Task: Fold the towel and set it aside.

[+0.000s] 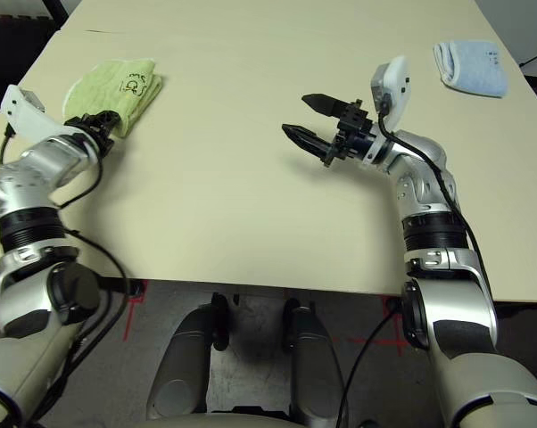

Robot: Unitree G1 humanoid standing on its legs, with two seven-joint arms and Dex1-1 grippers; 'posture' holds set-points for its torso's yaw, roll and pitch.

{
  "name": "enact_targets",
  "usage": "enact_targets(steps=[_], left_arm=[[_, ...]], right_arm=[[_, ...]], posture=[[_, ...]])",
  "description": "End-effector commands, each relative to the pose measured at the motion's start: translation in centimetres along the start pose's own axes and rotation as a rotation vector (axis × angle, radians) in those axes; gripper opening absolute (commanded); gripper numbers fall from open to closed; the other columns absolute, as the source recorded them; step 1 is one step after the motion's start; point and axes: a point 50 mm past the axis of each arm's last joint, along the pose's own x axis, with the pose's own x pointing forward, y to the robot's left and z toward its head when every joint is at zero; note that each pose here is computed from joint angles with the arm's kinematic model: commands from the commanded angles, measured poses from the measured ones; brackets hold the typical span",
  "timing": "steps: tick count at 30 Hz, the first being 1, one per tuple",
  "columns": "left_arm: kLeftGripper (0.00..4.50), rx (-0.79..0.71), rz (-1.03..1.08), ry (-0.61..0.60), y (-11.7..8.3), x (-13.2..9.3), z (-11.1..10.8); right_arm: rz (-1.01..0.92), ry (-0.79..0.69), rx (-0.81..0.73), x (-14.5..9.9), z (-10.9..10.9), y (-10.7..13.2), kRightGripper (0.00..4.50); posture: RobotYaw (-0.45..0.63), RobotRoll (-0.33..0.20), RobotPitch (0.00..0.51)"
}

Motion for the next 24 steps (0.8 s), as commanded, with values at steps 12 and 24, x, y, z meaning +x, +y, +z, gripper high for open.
enact_targets(steps=[12, 24], left_arm=[[4.48, 0.812, -0.428, -0.199, -5.4, -4.0, 3.0], [4.48, 0.762, -0.345, -0.602, -4.2, 3.9, 0.3]], right_arm=[[-0.154, -0.036, -0.036, 1.3, 0.2, -1.1, 4.50], [-0.610, -0.098, -0.066, 3.7, -1.2, -2.7, 4.50]], posture=[[0.06, 0.000, 0.253], [0.02, 0.000, 0.241]])
